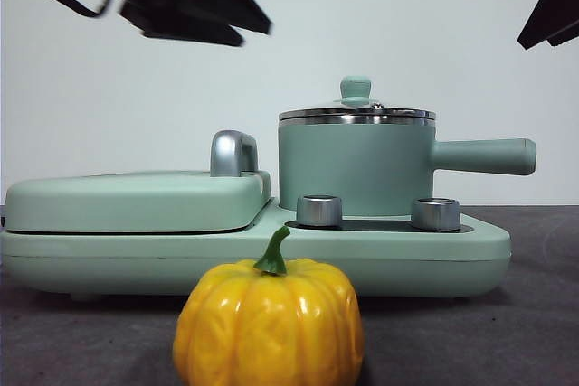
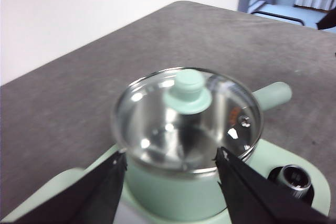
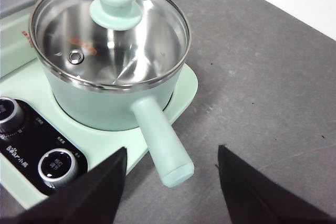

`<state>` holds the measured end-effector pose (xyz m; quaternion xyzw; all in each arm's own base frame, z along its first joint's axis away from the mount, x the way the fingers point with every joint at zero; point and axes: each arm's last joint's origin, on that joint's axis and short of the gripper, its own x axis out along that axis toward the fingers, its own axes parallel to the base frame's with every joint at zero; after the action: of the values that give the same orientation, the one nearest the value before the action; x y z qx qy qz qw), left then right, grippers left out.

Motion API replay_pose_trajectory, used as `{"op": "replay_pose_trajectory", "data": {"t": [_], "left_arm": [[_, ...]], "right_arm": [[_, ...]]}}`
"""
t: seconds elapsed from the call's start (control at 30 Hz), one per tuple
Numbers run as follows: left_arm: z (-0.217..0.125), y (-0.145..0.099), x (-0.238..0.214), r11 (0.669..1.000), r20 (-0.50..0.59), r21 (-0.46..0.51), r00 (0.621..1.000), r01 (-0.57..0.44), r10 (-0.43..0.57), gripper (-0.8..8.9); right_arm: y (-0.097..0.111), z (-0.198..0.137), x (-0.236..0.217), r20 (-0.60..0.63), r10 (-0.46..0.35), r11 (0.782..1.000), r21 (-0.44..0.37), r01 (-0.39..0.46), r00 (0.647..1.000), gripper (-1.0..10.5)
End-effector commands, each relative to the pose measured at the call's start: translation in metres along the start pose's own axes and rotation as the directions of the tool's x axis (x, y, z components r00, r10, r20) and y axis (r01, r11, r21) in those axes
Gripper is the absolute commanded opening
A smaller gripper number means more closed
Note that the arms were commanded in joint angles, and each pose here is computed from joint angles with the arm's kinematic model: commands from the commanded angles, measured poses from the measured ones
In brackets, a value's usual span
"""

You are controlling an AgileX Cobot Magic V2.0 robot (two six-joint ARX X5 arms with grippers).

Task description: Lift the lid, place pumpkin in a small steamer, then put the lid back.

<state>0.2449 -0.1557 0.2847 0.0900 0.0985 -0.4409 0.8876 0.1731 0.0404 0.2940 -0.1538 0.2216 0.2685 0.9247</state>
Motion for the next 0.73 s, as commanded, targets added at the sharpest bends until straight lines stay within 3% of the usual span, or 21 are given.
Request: {"op": "replay_pose_trajectory", "data": {"t": [0.03, 0.73], "left_arm": [[0.008, -0.002, 0.016, 1.000, 0.020, 0.001, 1.000, 0.013, -0.013, 2.80], [0.026, -0.003, 0.122, 0.996, 0.006, 0.020, 0.996, 0.087, -0.087, 2.81]], "right_arm": [[-0.001, 0.006, -0.001, 0.021, -0.002, 1.000, 0.011, 0.001, 1.000, 2.7], [-0.001, 0.006, -0.001, 0.020, -0.002, 1.000, 0.010, 0.002, 1.000, 2.7]]}}
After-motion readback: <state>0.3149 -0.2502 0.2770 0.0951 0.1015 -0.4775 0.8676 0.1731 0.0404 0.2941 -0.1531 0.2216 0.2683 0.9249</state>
